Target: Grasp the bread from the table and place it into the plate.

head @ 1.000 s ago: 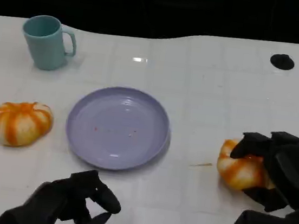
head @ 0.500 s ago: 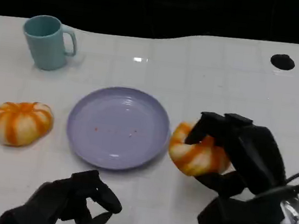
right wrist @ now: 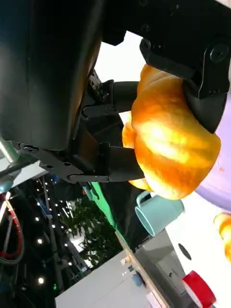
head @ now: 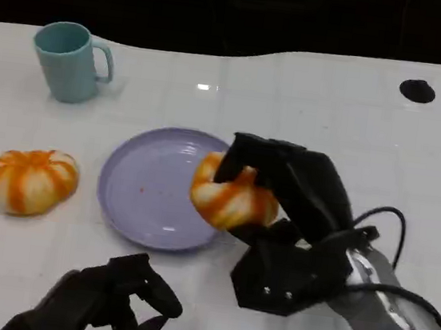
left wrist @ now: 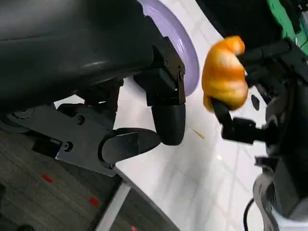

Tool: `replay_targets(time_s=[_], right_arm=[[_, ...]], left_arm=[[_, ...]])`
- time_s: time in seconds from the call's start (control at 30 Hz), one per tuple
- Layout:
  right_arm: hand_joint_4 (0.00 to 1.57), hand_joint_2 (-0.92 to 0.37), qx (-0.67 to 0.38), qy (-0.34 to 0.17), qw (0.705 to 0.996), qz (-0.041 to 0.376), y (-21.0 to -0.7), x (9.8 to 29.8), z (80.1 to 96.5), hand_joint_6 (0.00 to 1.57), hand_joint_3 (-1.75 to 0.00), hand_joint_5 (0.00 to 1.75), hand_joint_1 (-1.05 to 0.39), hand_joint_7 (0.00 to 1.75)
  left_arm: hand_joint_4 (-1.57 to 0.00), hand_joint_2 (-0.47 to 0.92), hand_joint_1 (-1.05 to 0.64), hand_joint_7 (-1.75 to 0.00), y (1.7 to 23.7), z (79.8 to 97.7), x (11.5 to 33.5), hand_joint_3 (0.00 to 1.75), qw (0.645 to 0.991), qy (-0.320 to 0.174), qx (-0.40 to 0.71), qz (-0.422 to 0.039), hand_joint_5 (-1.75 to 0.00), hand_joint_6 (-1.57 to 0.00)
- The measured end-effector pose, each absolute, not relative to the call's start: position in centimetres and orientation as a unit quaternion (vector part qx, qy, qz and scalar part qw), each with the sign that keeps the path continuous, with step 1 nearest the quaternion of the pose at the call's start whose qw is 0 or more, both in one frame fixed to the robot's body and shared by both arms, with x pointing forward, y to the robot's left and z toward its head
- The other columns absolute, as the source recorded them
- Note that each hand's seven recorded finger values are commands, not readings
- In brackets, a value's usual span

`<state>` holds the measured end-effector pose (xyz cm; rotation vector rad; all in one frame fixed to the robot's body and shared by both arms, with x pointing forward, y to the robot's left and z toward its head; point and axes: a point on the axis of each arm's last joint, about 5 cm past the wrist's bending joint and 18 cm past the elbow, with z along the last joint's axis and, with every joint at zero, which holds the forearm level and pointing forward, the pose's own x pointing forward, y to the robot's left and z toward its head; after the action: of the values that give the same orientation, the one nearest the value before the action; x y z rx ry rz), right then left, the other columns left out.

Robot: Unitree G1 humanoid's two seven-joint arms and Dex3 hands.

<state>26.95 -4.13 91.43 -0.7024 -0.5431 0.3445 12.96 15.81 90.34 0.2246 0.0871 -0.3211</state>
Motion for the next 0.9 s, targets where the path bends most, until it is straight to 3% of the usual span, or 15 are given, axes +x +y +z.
replay_targets(time_s=[0.17,0.27,0.33,0.37,0.47,0.53,0.57,0.67,0.77,0.9], right_arm=[[0.97,-0.28,-0.342,-0.252,0.888,0.179,-2.6,28.1,91.5,0.74,-1.37,1.75,-0.13,1.67],[0.93,-0.31,-0.346,-0.238,0.887,0.193,-1.9,28.4,91.3,0.79,-1.30,1.75,-0.13,1.46],[0.79,-0.40,-0.347,-0.225,0.888,0.201,-1.5,28.5,91.2,0.83,-1.15,1.74,-0.16,1.06],[0.71,-0.45,-0.350,-0.216,0.888,0.205,-1.3,28.6,91.2,0.81,-1.06,1.65,-0.16,0.93],[0.52,-0.62,-0.349,-0.180,0.892,0.224,-0.7,28.9,91.4,0.65,-0.70,0.92,-0.24,0.43],[0.39,-0.69,-0.358,-0.169,0.886,0.242,-0.5,29.1,91.6,0.56,-0.57,0.64,-0.31,0.23],[0.23,-0.77,-0.365,-0.168,0.881,0.251,-0.4,29.1,91.7,0.44,-0.46,0.51,-0.38,0.11],[0.03,-0.90,-0.390,-0.161,0.862,0.280,-0.3,29.3,91.9,0.24,-0.28,0.30,-0.53,0.01],[0.00,-0.92,-0.419,-0.143,0.838,0.319,-0.2,29.3,92.0,0.15,-0.33,0.12,-0.68,0.00],[0.00,-0.92,-0.437,-0.143,0.818,0.345,-0.2,29.4,92.7,0.11,-0.37,0.04,-0.75,0.00]], left_arm=[[-0.63,0.81,-0.21,-1.25,15.7,90.2,12.9,0.64,0.980,0.042,0.112,-0.160,-1.75,-0.63],[-0.63,0.81,-0.21,-1.25,15.6,90.2,12.9,0.63,0.980,0.041,0.111,-0.161,-1.75,-0.64],[-0.63,0.81,-0.22,-1.25,15.5,90.2,12.9,0.63,0.980,0.042,0.109,-0.161,-1.75,-0.64],[-0.63,0.81,-0.22,-1.25,15.5,90.2,12.9,0.63,0.980,0.042,0.109,-0.162,-1.75,-0.64],[-0.64,0.81,-0.22,-1.25,15.4,90.2,12.8,0.63,0.980,0.042,0.107,-0.162,-1.75,-0.64],[-0.65,0.82,-0.22,-1.25,15.4,90.2,12.8,0.62,0.980,0.042,0.106,-0.162,-1.75,-0.64],[-0.64,0.82,-0.22,-1.24,15.4,90.2,12.8,0.62,0.980,0.042,0.105,-0.161,-1.75,-0.64],[-0.63,0.82,-0.21,-1.24,15.4,90.2,12.8,0.62,0.981,0.042,0.103,-0.161,-1.75,-0.64],[-0.63,0.82,-0.21,-1.24,15.3,90.1,12.8,0.61,0.981,0.044,0.100,-0.160,-1.75,-0.64],[-0.64,0.83,-0.21,-1.24,15.3,90.1,12.8,0.61,0.981,0.044,0.100,-0.160,-1.75,-0.64]])
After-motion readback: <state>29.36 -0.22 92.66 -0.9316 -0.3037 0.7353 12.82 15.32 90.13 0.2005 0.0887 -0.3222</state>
